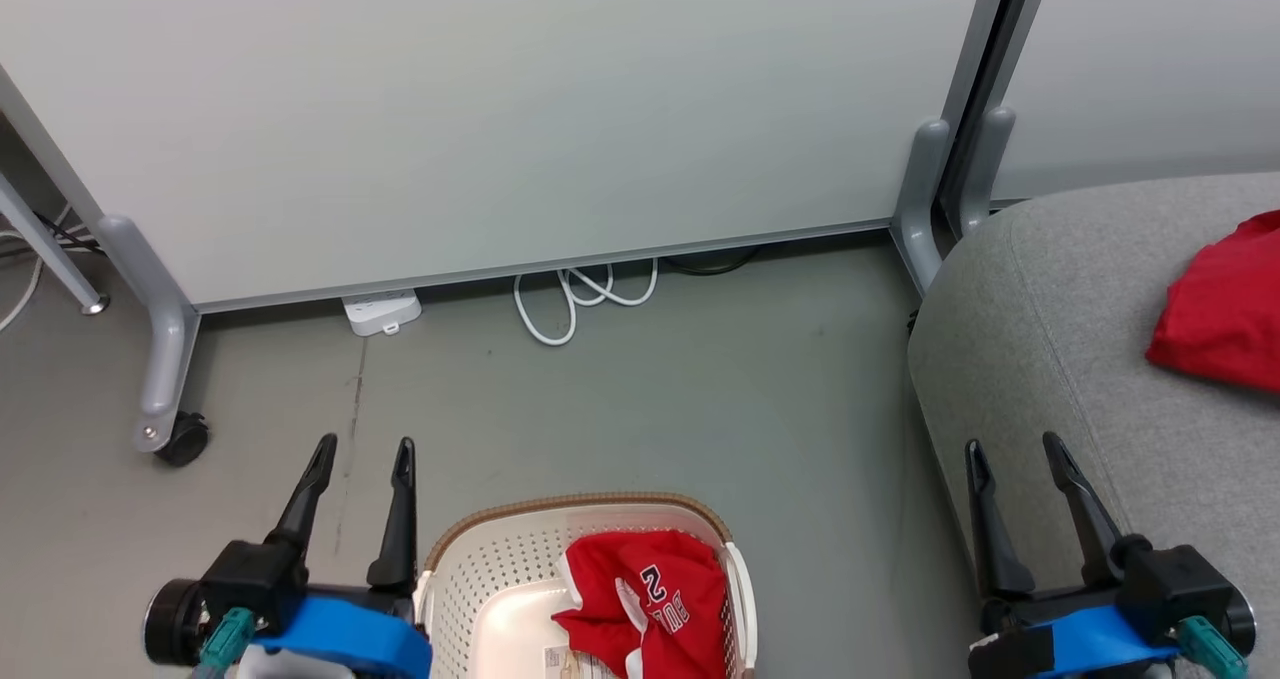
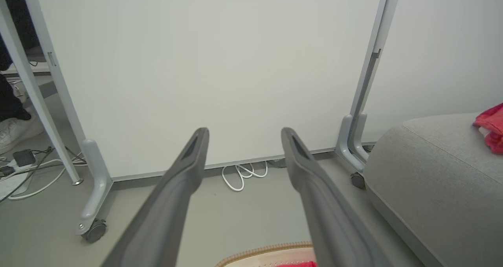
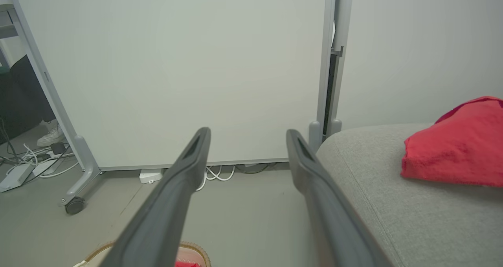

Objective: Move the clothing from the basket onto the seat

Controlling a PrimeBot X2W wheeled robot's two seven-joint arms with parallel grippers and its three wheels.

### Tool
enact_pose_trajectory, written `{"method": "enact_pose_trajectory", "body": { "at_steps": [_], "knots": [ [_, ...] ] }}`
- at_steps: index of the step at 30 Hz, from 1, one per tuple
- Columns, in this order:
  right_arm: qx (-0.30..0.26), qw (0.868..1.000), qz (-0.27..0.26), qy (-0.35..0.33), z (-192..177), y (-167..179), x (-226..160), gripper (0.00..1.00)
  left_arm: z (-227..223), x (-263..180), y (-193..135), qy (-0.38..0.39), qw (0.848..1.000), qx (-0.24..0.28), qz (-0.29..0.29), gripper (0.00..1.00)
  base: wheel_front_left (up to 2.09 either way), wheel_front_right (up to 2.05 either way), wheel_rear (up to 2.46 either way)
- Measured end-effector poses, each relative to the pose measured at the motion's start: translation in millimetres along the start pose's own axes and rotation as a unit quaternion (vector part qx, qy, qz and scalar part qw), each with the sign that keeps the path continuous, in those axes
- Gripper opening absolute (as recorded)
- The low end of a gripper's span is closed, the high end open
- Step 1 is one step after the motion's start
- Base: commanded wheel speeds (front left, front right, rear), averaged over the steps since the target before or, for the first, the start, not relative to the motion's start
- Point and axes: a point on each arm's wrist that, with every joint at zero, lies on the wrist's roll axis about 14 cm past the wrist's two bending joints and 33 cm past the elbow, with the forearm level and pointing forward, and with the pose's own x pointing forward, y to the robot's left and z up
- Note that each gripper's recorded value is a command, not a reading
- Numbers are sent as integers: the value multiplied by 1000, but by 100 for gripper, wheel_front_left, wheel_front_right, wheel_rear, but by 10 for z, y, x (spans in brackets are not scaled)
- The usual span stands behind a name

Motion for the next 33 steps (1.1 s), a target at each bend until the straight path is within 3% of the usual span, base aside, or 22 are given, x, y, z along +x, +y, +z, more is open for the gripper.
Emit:
{"method": "enact_pose_trajectory", "body": {
  "at_steps": [7, 15, 24, 33],
  "knots": [
    [-8, 1000, -7, -14, 64, -97, 259, 100, -131, 421, -343, 17, 998, 5, -66, 100, 0, 0, 0],
    [-24, 999, -26, -23, 28, -312, 647, 100, -817, 866, -727, 107, 982, 32, -153, 100, 0, 0, 0],
    [-45, 998, -40, -4, -310, -520, 1058, 100, -2057, 915, -788, 261, 941, 47, -209, 100, 0, 0, 0],
    [-63, 996, -47, 41, -862, -682, 1259, 100, -3144, 647, -742, 394, 889, 46, -230, 100, 0, 0, 0]
  ]
}}
